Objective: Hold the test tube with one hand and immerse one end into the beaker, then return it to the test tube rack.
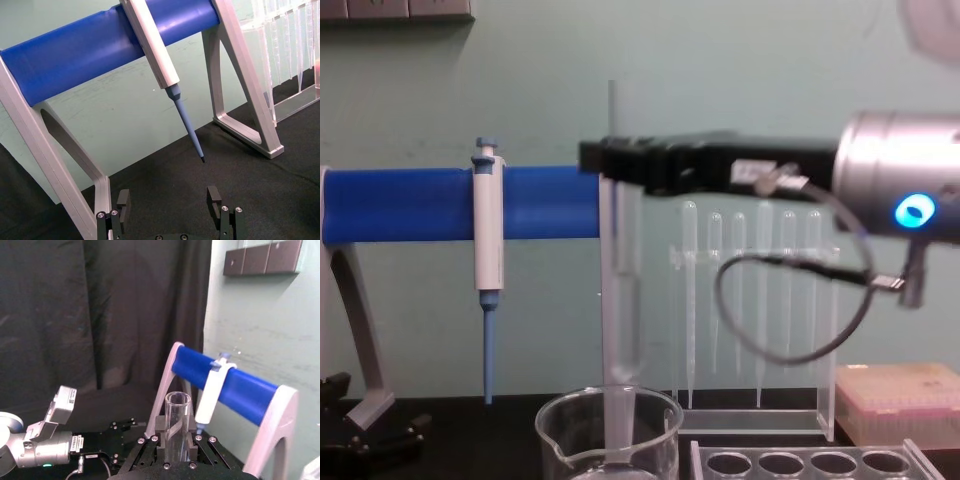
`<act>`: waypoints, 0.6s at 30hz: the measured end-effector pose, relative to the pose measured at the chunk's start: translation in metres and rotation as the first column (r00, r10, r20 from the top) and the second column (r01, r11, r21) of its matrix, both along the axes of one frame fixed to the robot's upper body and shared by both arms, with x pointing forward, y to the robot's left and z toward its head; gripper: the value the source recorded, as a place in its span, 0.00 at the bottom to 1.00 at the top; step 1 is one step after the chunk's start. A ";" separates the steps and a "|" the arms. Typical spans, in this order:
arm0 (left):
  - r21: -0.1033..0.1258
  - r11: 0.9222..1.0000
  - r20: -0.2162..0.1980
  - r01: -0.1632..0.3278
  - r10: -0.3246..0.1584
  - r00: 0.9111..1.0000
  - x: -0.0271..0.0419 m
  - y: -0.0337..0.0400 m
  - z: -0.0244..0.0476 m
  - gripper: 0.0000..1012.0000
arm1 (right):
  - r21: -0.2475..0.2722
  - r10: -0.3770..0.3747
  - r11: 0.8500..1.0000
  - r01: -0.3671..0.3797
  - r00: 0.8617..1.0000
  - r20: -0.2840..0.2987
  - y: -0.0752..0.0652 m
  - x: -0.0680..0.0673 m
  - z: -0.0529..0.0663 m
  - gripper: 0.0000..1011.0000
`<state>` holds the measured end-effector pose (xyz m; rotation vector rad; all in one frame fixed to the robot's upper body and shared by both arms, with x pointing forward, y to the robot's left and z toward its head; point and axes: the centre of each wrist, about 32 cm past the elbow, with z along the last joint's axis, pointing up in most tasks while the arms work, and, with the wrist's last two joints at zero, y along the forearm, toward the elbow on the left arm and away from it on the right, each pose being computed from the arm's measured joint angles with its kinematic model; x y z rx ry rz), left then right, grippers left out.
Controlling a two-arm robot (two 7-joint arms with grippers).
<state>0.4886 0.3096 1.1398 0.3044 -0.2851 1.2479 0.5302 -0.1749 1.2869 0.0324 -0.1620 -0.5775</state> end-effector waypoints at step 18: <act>0.000 1.000 0.000 0.000 0.000 1.000 0.0000 0.0000 0.0000 0.99 | -0.011 -0.021 1.000 0.020 0.998 -0.059 0.007 -0.005 -0.087 0.23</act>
